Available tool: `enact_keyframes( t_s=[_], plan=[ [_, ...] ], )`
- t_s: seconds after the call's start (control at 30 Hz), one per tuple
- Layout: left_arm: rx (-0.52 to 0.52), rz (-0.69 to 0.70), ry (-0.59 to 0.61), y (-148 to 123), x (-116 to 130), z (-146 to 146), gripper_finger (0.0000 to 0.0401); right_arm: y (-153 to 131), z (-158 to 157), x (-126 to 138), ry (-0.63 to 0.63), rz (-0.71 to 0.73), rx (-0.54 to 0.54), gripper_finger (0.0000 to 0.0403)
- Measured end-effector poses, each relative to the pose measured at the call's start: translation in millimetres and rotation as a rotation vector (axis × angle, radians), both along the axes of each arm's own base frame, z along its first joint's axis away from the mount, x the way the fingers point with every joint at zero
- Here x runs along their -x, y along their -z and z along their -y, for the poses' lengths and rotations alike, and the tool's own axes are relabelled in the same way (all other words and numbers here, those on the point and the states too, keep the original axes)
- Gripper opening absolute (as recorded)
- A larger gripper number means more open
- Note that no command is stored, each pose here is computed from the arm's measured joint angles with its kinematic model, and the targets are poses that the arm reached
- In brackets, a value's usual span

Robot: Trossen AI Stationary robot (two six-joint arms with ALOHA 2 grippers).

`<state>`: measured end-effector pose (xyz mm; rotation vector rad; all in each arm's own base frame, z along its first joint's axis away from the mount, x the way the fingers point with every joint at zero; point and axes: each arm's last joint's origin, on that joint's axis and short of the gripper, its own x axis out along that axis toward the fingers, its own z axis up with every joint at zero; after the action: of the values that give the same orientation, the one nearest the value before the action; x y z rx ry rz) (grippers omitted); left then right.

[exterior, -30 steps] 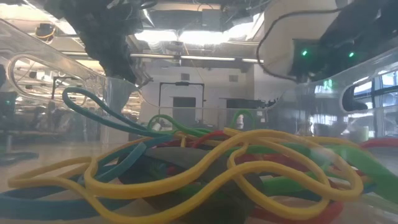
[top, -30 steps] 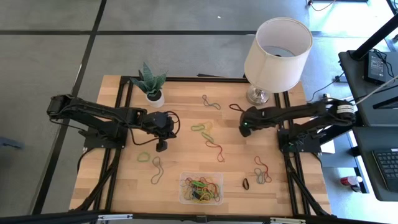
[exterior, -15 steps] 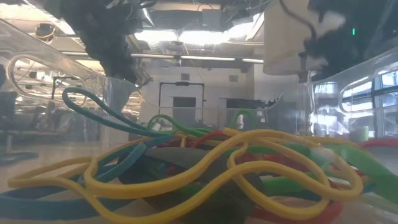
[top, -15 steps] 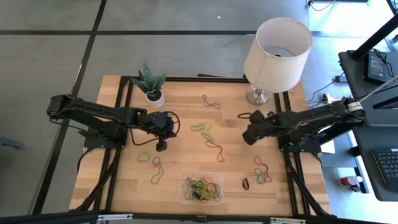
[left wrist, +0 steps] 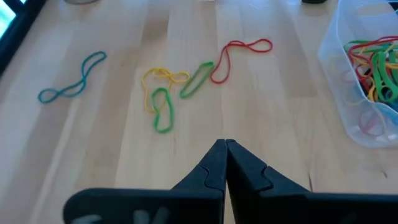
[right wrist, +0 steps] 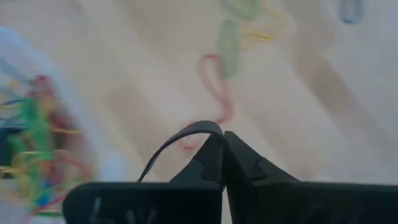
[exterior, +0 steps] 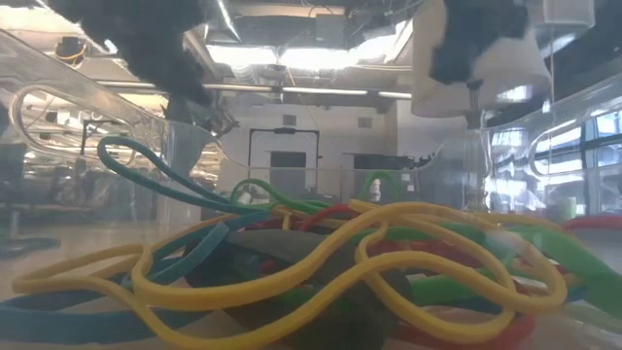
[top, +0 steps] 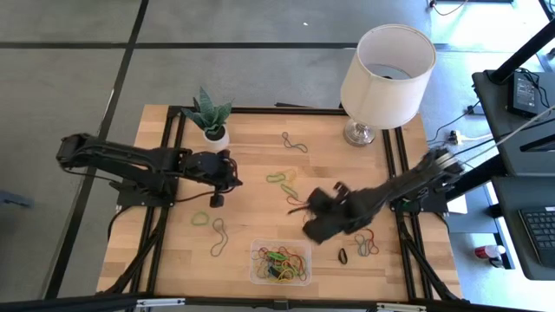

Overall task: Pick and place rubber bands into bin
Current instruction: Put the black rubber band into the transparent bin

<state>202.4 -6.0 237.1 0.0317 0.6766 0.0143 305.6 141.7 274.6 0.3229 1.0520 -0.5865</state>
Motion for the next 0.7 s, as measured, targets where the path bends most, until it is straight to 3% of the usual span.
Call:
enact_keyframes(
  t_s=[0.33, 0.7],
  plan=[
    [0.061, 0.044, 0.010, 9.8, 25.8, 0.3, 0.0002, 20.9, -64.5, -68.1, -0.045, -0.079, -0.109, 0.0000],
    [0.091, 0.061, 0.074, 8.1, 31.7, 2.1, 0.0002, 73.8, -90.6, -82.7, 0.016, -0.271, -0.203, 0.0007]
  ],
)
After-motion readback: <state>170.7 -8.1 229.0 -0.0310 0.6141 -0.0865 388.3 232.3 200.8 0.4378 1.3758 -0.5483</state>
